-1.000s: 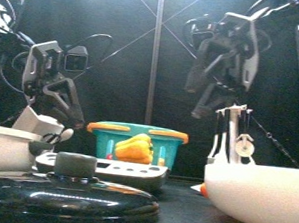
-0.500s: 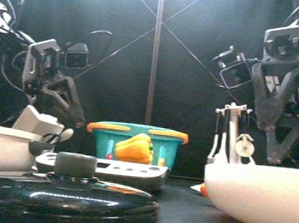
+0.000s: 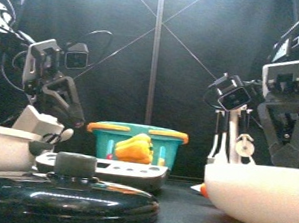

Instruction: Grab cleaver handle

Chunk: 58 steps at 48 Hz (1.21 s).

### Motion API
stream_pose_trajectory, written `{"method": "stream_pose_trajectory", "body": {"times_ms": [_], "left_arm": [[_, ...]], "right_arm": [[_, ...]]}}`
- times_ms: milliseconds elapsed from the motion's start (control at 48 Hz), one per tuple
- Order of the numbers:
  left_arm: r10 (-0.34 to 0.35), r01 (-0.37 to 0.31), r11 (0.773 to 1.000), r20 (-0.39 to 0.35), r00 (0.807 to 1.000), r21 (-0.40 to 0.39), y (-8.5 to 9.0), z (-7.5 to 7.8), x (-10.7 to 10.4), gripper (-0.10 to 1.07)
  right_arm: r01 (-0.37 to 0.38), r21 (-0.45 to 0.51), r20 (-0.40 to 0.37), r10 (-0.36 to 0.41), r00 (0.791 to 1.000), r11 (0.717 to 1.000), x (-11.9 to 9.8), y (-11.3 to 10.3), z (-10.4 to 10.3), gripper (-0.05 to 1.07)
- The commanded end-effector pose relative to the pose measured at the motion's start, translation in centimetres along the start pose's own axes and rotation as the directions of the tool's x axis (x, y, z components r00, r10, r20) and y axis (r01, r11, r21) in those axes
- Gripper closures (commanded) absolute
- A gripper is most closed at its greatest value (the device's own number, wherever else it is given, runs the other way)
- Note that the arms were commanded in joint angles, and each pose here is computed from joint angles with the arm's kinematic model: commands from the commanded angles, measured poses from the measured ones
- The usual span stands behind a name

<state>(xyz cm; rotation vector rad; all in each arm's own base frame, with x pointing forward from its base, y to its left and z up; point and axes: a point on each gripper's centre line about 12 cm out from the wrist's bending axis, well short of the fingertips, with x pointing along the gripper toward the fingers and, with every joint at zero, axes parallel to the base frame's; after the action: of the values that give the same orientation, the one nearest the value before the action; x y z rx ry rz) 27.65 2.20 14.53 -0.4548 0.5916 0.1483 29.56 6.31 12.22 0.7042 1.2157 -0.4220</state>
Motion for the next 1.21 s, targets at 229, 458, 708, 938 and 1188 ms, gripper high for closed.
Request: {"method": "stream_pose_trajectory", "body": {"times_ms": [229,458,708,938,1188], "left_arm": [[-0.009,0.009,1.0,0.023,1.0,0.002,-0.2,0.7,0.0,0.4],[-0.007,0.007,1.0,0.018,1.0,0.003,-0.2,0.6,0.0,0.4],[-0.007,0.007,1.0,0.02,1.0,0.003,-0.2,0.6,0.0,0.4],[-0.007,0.007,1.0,0.022,1.0,0.001,-0.2,0.7,0.0,0.4],[-0.007,0.007,1.0,0.02,1.0,0.0,-0.2,0.6,0.0,0.4]], "right_arm": [[0.052,-0.005,0.003,-0.052,0.999,0.999,0.9,-0.2,0.7,0.04],[0.072,-0.012,-0.006,-0.072,0.997,0.997,1.4,-0.3,0.7,0.24],[0.073,-0.053,0.019,-0.072,0.997,0.996,0.7,0.0,0.9,0.58],[0.063,-0.094,0.079,-0.056,0.995,0.994,-2.0,0.5,1.8,0.63],[0.119,-0.123,0.097,-0.107,0.989,0.985,-3.6,-0.1,2.0,0.63]]}}
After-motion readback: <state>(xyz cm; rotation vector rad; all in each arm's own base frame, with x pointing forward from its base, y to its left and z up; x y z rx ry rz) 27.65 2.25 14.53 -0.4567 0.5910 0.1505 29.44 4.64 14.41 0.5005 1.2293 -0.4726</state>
